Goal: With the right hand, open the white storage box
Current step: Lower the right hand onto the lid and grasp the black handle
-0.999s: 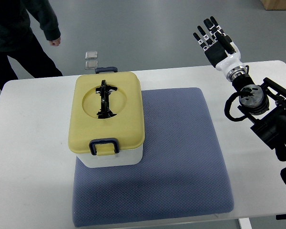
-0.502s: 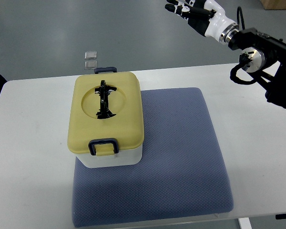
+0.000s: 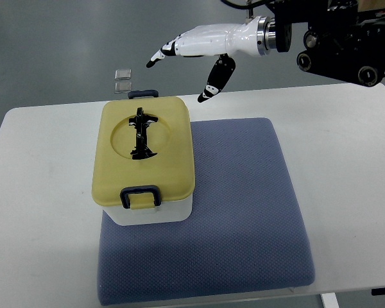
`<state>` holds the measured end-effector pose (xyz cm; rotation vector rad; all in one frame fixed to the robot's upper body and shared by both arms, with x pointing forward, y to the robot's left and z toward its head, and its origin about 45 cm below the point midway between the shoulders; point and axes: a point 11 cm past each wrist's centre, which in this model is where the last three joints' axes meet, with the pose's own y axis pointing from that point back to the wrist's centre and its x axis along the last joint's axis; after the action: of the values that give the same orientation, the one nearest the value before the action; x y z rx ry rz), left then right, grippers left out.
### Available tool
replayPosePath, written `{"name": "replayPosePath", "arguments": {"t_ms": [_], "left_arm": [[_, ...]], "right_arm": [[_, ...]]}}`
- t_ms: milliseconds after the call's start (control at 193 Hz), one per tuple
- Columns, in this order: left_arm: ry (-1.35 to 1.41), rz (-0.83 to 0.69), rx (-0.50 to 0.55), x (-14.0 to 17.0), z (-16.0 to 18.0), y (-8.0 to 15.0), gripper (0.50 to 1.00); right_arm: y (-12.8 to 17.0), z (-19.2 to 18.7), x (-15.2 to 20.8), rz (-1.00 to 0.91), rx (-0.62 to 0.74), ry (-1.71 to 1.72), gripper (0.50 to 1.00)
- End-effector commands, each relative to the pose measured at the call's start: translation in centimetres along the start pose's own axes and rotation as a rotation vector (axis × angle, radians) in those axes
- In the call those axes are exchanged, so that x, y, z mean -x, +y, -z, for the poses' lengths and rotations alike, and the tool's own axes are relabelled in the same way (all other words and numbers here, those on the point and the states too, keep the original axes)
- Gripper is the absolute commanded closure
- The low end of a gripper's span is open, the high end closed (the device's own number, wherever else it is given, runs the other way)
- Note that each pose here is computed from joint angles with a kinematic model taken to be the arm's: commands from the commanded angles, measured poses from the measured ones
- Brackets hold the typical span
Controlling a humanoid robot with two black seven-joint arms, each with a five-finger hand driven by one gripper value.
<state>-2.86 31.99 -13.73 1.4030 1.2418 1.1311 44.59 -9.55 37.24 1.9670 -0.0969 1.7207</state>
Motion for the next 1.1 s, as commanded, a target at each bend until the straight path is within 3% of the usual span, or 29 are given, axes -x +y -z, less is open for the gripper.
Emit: {"name": "replayPosePath", "arguments": {"t_ms": [0,725,963,1051,1092], "left_arm": [[0.0,0.002,0.0,0.1,0.0,0.0,0.5],[-0.002,0.003,0.0,0.1,0.0,0.0,0.5],[-0.003,0.003,0.0,0.1,0.0,0.0,0.5],[-0.003,0.006,0.0,0.2,0.0,0.0,0.5],[-0.002,0.003,0.0,0.1,0.0,0.0,0.5]], "right_arm": [[-0.9,0.9,0.2,-0.035,-0.038,0.132,0.572],[-5.1,5.0,1.0,-0.063,-0.155,0.157,0.581],[-6.1,5.8,2.6,-0.076,-0.178,0.154,0.64],[-6.1,5.7,2.6,-0.079,-0.175,0.155,0.677],[-6.1,5.7,2.5,-0.079,-0.175,0.157,0.722]]}}
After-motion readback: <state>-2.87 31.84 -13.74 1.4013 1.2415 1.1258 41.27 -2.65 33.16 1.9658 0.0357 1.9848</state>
